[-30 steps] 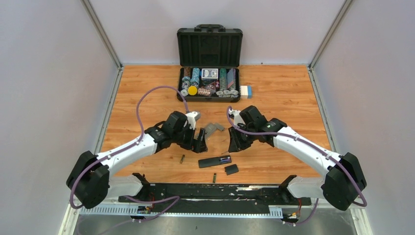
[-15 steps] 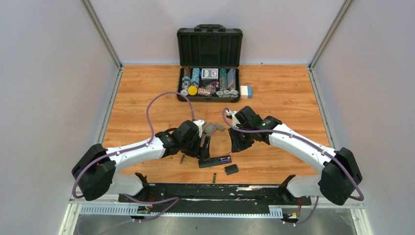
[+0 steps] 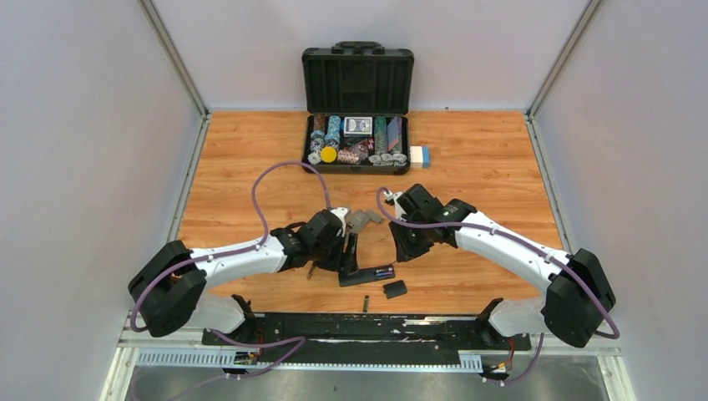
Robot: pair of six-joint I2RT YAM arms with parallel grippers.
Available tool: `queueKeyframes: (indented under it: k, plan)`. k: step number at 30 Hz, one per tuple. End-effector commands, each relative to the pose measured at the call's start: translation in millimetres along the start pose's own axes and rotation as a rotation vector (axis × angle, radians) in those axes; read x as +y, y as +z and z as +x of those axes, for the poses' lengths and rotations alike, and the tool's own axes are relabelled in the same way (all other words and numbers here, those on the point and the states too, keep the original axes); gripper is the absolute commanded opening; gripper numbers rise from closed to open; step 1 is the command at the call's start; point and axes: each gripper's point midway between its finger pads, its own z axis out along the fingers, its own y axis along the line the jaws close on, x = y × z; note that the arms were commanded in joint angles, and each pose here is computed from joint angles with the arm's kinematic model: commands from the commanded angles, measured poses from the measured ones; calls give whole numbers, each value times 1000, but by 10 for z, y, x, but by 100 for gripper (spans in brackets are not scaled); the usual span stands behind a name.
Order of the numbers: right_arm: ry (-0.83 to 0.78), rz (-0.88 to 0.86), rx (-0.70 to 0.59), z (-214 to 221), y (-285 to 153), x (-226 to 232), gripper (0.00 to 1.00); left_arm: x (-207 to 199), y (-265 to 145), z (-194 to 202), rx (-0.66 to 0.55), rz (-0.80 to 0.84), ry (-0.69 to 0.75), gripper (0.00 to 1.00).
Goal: Unload the batteries from the remote control
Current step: Unload the battery from the remote control.
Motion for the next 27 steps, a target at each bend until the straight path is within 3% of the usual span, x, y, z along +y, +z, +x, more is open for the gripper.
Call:
queueKeyframes:
  k: [1,27]
  plan:
    - [8,20,1,-29,6,13,0,-1,72,-32,-18,-17,-43,74]
    - [21,32,-7,9,-124,77,0,-21,114,54,15,-57,-3,70]
